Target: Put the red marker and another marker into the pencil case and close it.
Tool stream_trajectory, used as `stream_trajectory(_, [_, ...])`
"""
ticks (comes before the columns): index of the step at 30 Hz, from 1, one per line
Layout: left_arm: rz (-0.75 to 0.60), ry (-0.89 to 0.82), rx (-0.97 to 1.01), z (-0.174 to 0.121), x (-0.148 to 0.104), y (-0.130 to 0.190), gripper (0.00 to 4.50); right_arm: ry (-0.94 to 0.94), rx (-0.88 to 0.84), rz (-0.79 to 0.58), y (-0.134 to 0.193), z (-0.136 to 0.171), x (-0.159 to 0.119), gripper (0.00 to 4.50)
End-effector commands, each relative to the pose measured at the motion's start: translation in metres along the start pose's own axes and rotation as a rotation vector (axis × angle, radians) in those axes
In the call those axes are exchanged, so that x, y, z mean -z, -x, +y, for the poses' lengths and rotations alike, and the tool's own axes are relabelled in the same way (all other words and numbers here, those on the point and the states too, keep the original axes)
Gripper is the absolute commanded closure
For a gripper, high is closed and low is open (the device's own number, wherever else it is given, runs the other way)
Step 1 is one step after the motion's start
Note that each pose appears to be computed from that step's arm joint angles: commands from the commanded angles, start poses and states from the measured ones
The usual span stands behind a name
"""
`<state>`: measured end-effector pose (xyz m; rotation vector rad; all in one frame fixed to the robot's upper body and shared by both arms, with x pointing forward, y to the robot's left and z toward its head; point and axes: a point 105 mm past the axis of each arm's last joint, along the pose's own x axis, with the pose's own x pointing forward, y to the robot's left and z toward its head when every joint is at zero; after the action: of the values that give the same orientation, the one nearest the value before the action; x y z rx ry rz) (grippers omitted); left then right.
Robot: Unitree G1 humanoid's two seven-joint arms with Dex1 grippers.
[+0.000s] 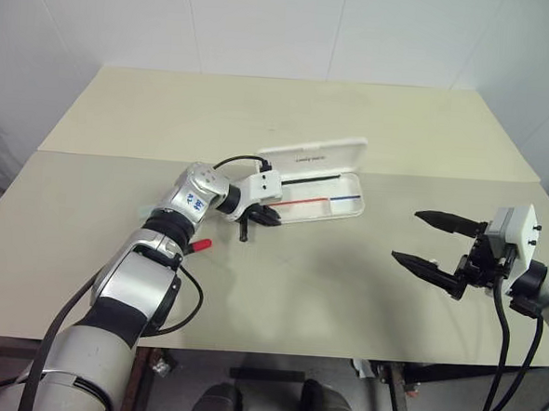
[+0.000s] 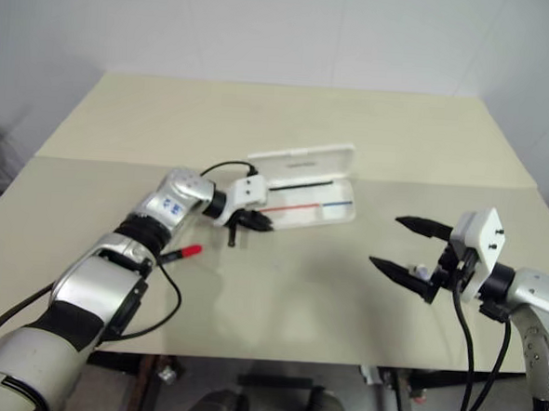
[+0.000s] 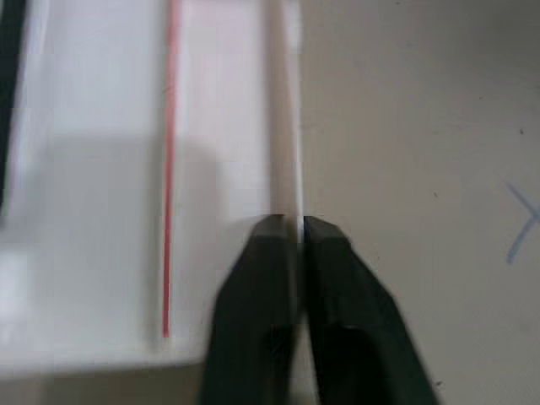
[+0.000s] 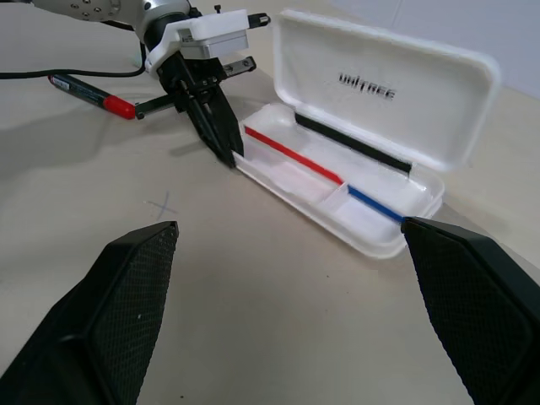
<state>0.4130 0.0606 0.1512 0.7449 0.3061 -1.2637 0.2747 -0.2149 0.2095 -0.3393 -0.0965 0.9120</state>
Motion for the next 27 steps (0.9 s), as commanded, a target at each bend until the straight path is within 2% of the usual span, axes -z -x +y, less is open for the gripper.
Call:
stream_trajectory(1, [0.023,-0.006,0.027,-0.004,0.003,-0.003,4.46,0.057,-0.014,-0.043,0.001,0.000,-0.019,0.00])
stream_trajectory(9, [-0.030,-0.098,0.065,-0.009,-0.006,0.018,4.46,0.057,-0.055,-0.056,-0.006,0.001,-0.022,0.00])
stream_trajectory(17, [-0.029,-0.175,0.151,-0.047,-0.004,0.042,4.46,0.046,-0.071,-0.056,-0.009,-0.001,-0.020,0.00])
stream_trajectory(27, [-0.062,-0.187,0.216,-0.082,-0.023,0.023,4.46,0.027,-0.100,-0.069,-0.016,0.004,-0.019,0.00])
